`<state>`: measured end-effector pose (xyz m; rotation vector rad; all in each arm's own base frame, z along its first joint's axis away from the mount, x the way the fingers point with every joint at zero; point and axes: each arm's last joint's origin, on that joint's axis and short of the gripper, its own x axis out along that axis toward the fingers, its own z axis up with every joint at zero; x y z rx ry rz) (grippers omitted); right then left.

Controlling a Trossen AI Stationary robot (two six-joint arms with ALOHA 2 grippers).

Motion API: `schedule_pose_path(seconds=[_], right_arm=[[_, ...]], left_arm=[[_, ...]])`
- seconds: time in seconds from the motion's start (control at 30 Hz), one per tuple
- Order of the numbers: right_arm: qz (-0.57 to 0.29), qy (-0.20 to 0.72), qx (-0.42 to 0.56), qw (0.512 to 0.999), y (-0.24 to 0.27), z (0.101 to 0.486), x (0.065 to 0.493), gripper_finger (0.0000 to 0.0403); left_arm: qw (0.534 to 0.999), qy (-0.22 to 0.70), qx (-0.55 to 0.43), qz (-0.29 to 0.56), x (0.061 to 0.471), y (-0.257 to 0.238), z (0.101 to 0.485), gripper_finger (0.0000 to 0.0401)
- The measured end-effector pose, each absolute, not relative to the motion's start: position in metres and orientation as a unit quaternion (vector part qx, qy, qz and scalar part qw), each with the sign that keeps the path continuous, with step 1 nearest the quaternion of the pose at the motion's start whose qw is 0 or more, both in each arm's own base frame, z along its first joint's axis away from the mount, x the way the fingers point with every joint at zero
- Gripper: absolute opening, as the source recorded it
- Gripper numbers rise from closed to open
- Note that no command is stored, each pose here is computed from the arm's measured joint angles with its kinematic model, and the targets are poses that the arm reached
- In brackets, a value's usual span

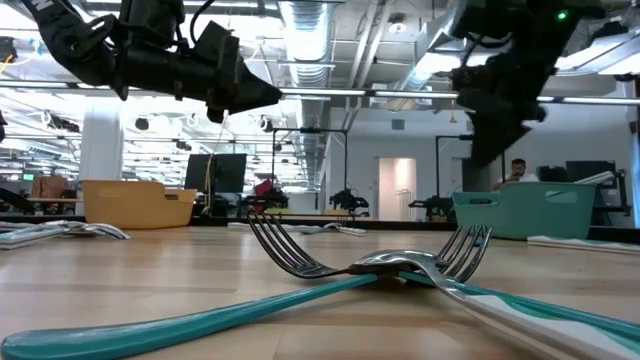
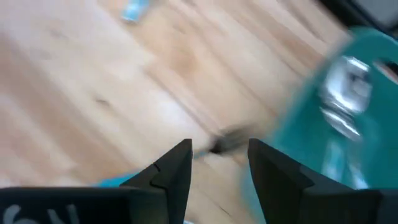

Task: Sort silverware by color (type)
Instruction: Put the blue fork into the yellow bin

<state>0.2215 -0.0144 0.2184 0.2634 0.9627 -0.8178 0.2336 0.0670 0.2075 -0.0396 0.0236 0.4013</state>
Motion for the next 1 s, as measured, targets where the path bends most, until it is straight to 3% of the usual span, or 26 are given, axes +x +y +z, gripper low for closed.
schedule_pose_path(seconds=[0.23,0.5,0.73,0.87,1.0], right_arm=[[-0.307,0.471,0.103,0.821,-0.002,0.200,0.245,0.0147],[-0.237,0.580,0.112,0.771,0.013,0.154,0.259,0.0095],[-0.232,0.619,0.111,0.742,0.012,0.130,0.265,0.0059],[-0.183,0.617,0.097,0.759,0.020,0.130,0.268,0.0050],[-0.075,0.601,0.106,0.789,0.035,0.146,0.273,0.0042]], left_arm=[[0.980,0.011,-0.018,0.198,0.234,0.067,0.208,0.0091],[0.980,0.027,-0.019,0.195,0.234,0.064,0.204,0.0091],[0.981,0.038,-0.013,0.192,0.235,0.059,0.202,0.0091],[0.979,0.038,-0.010,0.202,0.235,0.059,0.202,0.0091],[0.979,0.039,-0.001,0.201,0.235,0.059,0.202,0.0091]])
